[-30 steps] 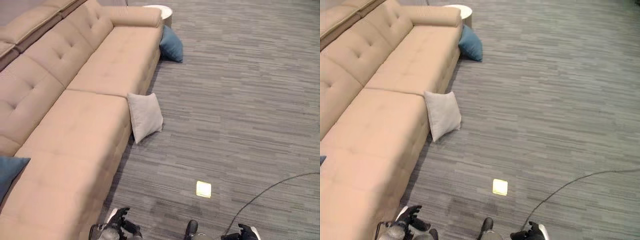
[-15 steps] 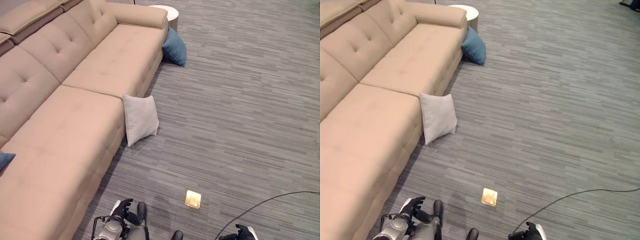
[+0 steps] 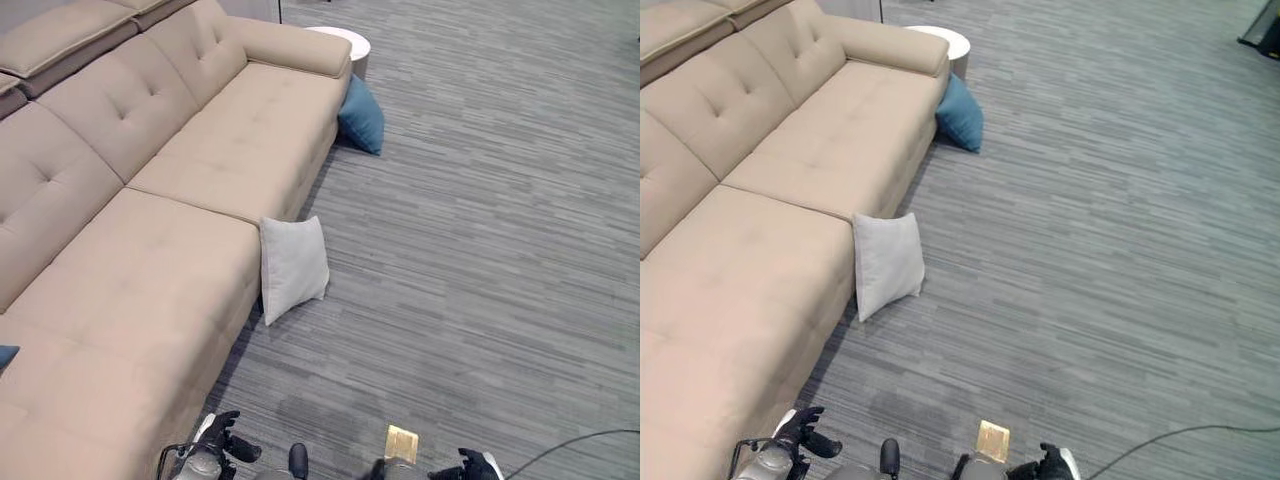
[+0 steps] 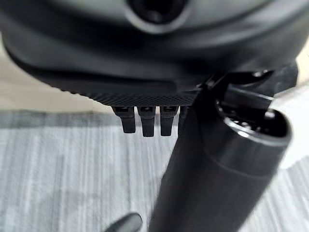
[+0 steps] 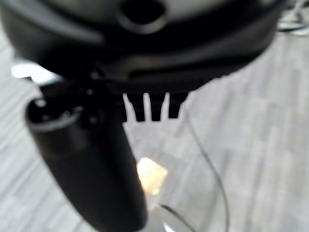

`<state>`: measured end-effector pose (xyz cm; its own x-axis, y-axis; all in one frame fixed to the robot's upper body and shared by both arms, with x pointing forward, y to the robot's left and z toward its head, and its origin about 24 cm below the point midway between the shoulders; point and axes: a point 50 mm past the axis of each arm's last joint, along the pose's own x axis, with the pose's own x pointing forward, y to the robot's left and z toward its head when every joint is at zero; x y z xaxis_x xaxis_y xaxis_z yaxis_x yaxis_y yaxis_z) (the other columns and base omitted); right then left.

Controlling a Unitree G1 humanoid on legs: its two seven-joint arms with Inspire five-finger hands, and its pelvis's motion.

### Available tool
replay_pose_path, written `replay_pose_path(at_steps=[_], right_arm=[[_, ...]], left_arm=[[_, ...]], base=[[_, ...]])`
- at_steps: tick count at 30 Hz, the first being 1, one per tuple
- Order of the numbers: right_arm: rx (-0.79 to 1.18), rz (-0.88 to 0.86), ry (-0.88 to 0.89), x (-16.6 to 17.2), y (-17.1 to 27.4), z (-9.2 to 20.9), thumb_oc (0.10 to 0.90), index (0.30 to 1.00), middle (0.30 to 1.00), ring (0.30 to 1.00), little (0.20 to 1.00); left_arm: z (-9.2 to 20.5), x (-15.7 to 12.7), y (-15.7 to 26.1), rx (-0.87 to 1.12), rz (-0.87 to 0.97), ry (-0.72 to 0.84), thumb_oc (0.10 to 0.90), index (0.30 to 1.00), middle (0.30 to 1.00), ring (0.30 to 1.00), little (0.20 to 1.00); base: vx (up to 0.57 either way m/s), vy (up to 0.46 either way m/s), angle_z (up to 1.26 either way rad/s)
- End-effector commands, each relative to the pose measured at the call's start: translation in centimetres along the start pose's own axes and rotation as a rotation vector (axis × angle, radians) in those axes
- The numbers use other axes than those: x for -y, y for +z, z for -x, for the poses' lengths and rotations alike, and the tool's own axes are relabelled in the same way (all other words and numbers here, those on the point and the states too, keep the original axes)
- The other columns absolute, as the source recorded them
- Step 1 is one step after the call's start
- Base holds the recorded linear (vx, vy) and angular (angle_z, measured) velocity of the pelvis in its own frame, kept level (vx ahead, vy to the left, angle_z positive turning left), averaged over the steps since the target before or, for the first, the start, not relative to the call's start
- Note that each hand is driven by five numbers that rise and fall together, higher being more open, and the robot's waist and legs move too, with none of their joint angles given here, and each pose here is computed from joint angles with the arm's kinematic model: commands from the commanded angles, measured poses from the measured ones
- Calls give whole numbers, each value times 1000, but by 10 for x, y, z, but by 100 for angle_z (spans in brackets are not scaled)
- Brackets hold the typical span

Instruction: Pick up all the scattered cushions and arrange them neatly on the sofa.

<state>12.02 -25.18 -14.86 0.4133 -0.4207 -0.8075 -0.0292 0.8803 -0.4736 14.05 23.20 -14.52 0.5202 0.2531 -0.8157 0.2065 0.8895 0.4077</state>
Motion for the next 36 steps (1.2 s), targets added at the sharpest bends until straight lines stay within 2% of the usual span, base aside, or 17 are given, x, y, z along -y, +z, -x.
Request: replay_pose_path(at_steps=[1, 11, 25, 36], right_arm=[[27, 20, -78, 27, 3, -4, 800, 900, 900, 900, 900], [4, 19, -81, 29, -8, -3, 800, 900, 900, 900, 900], [-7, 19, -108, 36, -13, -3, 800, 900, 900, 900, 900], [-7, 71, -41, 18, -12, -1, 800, 900, 900, 900, 900]], left_arm=[[-1, 6, 13, 56, 4, -3, 800, 900, 900, 900, 900], [1, 16, 3, 15, 37, -27, 800, 900, 900, 900, 900], [0, 32, 29, 98, -19, -77, 800, 900, 900, 900, 900], [1, 16, 3, 18, 16, -35, 800, 900, 900, 900, 900]], base=[[279, -172, 15], [228, -206, 19], [143, -119, 9], [226, 52, -18]])
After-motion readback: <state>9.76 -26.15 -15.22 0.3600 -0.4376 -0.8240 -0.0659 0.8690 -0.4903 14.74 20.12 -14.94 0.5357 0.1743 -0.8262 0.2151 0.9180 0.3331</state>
